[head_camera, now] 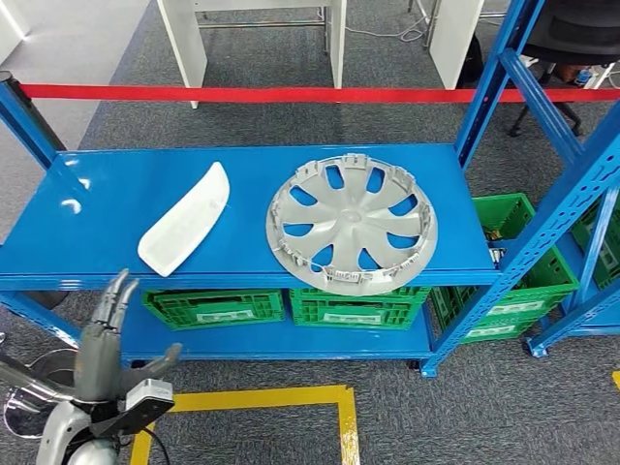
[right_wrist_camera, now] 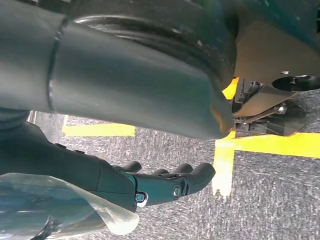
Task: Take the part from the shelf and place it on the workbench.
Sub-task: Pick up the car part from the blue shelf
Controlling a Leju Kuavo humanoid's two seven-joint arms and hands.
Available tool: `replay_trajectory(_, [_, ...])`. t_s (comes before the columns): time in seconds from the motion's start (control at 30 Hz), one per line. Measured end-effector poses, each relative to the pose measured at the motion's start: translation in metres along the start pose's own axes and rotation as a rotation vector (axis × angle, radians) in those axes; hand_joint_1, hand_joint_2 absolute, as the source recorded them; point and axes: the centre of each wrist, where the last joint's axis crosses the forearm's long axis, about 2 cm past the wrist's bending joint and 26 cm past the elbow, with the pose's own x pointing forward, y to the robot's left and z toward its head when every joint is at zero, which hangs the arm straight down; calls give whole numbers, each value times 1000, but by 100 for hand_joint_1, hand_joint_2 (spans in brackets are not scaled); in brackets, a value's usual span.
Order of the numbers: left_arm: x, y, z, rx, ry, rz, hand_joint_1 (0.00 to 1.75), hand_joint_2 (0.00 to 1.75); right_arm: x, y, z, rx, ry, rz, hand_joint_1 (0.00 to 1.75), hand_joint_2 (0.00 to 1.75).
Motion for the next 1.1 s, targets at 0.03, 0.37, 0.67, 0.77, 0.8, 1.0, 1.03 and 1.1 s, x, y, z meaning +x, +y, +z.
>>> replay_trajectory(0.03, [-2,4,-1,34,0,-46,0,175,0,0,0,0,2,0,0,0])
replay_trajectory(0.37, [-33,34,-9,152,85,-290,0,175,-1,-1,0,-8,8,-2,0,0])
replay_trajectory(0.67, [-57,31,-14,81,200,-270,0,175,-4,-9,-2,21,-2,10,0,0])
replay_trajectory(0.77, [-63,24,-15,48,232,-236,0,175,-4,-12,-2,17,-3,20,0,0])
replay_trajectory(0.8, [-64,22,-15,42,238,-231,0,175,-4,-12,-2,17,-3,22,0,0])
replay_trajectory(1.0, [-67,16,-15,25,256,-221,0,175,-5,-14,-2,13,-3,28,0,0])
replay_trajectory(1.03, [-67,15,-15,20,258,-219,0,175,-5,-15,-2,12,-3,29,0,0])
replay_trajectory(1.1, [-68,13,-16,2,262,-213,0,175,-5,-15,-3,12,-2,31,0,0])
